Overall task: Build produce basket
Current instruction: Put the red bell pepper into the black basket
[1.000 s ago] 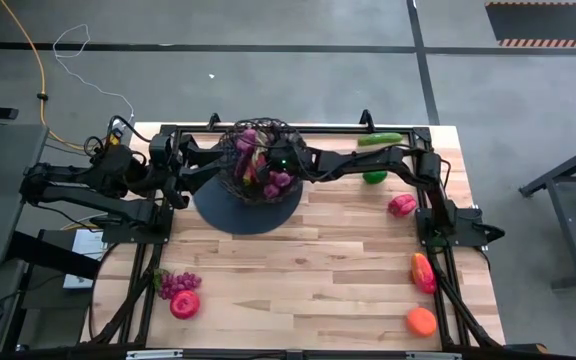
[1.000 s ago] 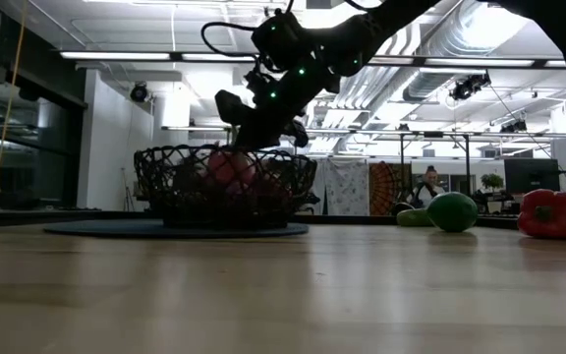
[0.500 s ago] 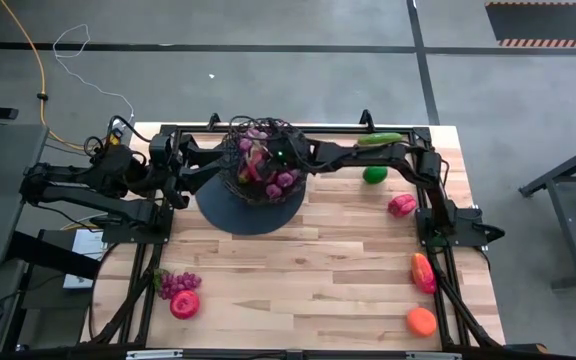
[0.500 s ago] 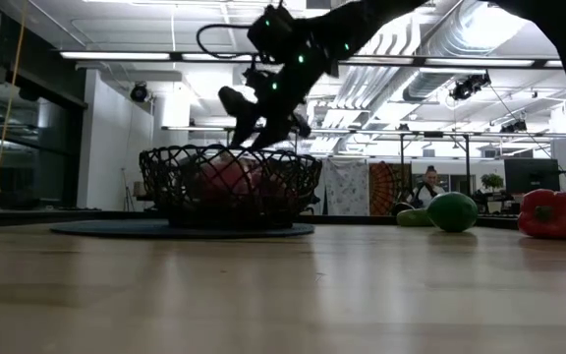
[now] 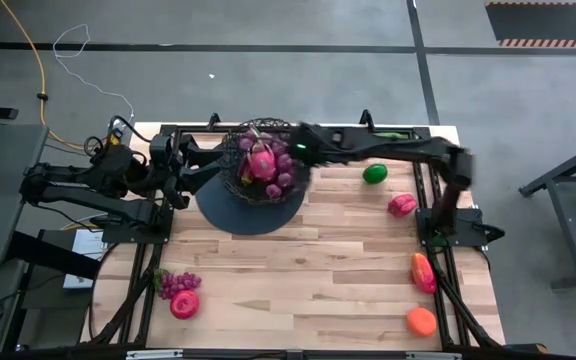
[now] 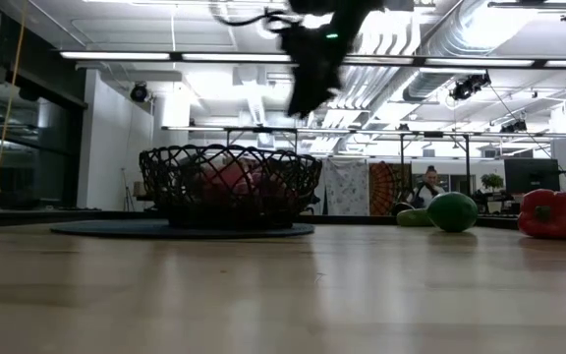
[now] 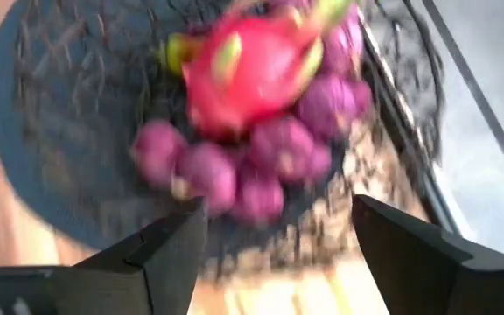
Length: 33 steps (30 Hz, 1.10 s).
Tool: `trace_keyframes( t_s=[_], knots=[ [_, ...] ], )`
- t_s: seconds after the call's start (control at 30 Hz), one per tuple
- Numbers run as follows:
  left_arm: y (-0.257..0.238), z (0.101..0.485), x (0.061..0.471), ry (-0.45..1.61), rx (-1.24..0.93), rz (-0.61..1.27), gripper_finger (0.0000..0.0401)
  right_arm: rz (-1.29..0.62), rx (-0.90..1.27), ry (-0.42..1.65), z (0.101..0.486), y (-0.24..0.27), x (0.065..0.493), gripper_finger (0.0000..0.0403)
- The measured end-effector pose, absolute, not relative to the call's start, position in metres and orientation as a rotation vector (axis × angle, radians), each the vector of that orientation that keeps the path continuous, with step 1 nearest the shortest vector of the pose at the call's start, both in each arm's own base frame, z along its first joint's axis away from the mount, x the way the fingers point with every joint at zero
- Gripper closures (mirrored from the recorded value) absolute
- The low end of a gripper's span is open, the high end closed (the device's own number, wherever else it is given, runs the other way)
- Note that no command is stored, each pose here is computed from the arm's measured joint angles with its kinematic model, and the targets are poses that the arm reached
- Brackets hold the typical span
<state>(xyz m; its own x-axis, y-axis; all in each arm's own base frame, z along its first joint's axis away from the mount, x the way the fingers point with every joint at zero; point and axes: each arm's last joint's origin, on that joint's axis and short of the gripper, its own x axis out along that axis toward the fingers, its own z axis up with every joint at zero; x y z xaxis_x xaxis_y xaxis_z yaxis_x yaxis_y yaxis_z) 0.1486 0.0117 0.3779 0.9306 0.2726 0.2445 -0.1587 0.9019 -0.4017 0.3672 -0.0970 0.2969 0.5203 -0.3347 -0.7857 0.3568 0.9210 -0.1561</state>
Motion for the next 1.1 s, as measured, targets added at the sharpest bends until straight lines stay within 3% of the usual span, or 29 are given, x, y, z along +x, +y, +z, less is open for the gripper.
trace_keyframes(
  t_s=[0.17,0.3,0.57,0.9,1.1],
  knots=[
    [0.012,0.376,0.149,-0.277,-0.372,0.233,0.0172,-0.452,0.217,0.723,0.295,-0.069,0.292,0.013],
    [0.012,0.374,0.15,-0.251,-0.304,0.245,0.0172,-0.347,0.392,0.466,0.303,-0.045,0.246,0.013],
    [0.013,0.366,0.154,-0.151,-0.145,0.321,0.0172,-0.232,0.497,0.049,0.325,-0.028,0.201,0.0131],
    [0.014,0.359,0.164,-0.098,-0.104,0.327,0.0172,-0.211,0.376,0.003,0.339,-0.026,0.193,0.0131],
    [0.014,0.359,0.164,-0.106,-0.152,0.324,0.0172,-0.286,0.477,0.026,0.334,-0.028,0.193,0.0131]
  ],
)
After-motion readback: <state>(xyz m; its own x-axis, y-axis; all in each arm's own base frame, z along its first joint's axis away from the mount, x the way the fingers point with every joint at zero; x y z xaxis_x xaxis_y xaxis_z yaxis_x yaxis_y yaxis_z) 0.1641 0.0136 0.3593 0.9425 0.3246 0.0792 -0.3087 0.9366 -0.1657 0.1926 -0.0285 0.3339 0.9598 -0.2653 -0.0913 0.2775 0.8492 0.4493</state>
